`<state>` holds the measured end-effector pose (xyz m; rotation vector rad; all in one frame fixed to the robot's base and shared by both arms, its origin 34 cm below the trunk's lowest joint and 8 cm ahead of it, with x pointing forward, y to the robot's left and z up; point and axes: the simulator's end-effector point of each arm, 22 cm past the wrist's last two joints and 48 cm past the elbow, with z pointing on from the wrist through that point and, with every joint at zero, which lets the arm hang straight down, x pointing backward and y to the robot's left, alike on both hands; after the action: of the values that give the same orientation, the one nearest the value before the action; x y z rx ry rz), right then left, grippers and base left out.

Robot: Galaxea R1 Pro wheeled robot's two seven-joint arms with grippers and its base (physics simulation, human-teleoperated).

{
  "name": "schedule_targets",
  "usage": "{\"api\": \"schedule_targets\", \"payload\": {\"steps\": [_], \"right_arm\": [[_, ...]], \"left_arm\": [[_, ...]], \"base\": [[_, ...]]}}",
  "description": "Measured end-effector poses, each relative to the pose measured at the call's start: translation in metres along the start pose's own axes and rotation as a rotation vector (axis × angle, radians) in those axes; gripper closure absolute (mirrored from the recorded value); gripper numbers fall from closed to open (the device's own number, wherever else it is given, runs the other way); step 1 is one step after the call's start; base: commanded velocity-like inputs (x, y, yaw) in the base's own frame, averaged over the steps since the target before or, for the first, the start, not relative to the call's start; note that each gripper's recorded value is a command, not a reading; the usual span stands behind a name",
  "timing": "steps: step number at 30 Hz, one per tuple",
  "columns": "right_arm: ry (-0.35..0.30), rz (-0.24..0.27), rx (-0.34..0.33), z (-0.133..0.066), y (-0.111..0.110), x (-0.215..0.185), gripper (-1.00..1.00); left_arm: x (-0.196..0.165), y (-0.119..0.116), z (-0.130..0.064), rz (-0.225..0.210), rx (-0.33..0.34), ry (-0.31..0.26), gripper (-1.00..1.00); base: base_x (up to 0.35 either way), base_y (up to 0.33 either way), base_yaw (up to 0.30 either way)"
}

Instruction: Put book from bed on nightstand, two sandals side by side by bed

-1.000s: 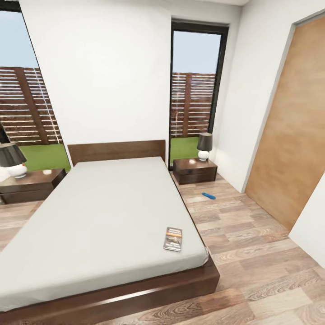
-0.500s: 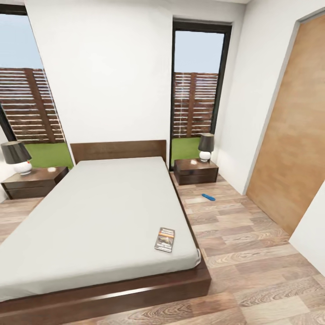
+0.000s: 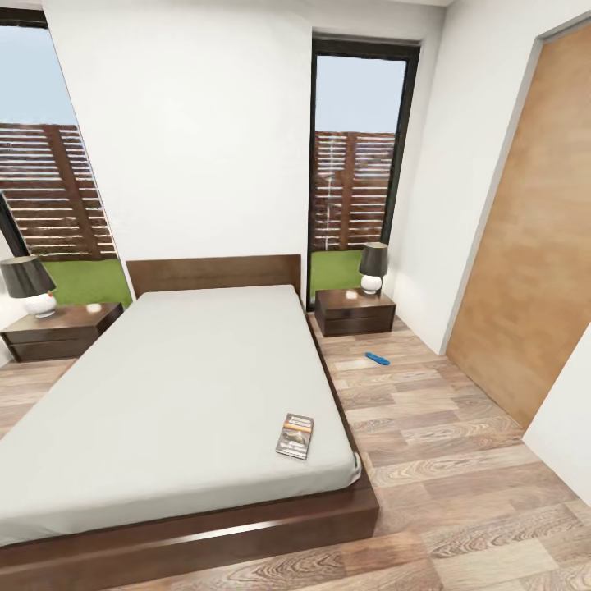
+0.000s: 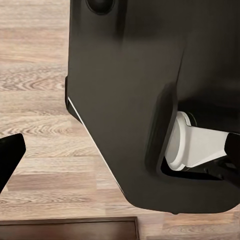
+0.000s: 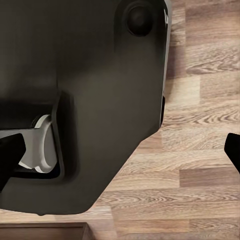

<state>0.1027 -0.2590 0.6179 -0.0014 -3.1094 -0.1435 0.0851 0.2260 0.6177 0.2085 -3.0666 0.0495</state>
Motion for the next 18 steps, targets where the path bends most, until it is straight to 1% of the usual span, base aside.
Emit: {"api": "schedule_targets", "payload": {"steps": [13, 14, 18], "right_arm": [[-0.002, 0.0, 0.001, 0.0, -0.0002, -0.0007, -1.0], [-0.001, 0.0, 0.001, 0.0, -0.0001, -0.0008, -1.0], [-0.001, 0.0, 0.002, 0.0001, -0.0001, -0.0009, -1.0]], "left_arm": [[0.0002, -0.0005, 0.0, 0.002, 0.0, 0.0, -1.0], [0.0002, -0.0006, 0.0, 0.002, 0.0, 0.001, -1.0], [0.0005, -0.0009, 0.0001, 0.003, 0.0, 0.002, -1.0]], "base": [[-0.003, -0.001, 0.003], [-0.061, -0.009, 0.077], [-0.222, -0.213, 0.238]]}}
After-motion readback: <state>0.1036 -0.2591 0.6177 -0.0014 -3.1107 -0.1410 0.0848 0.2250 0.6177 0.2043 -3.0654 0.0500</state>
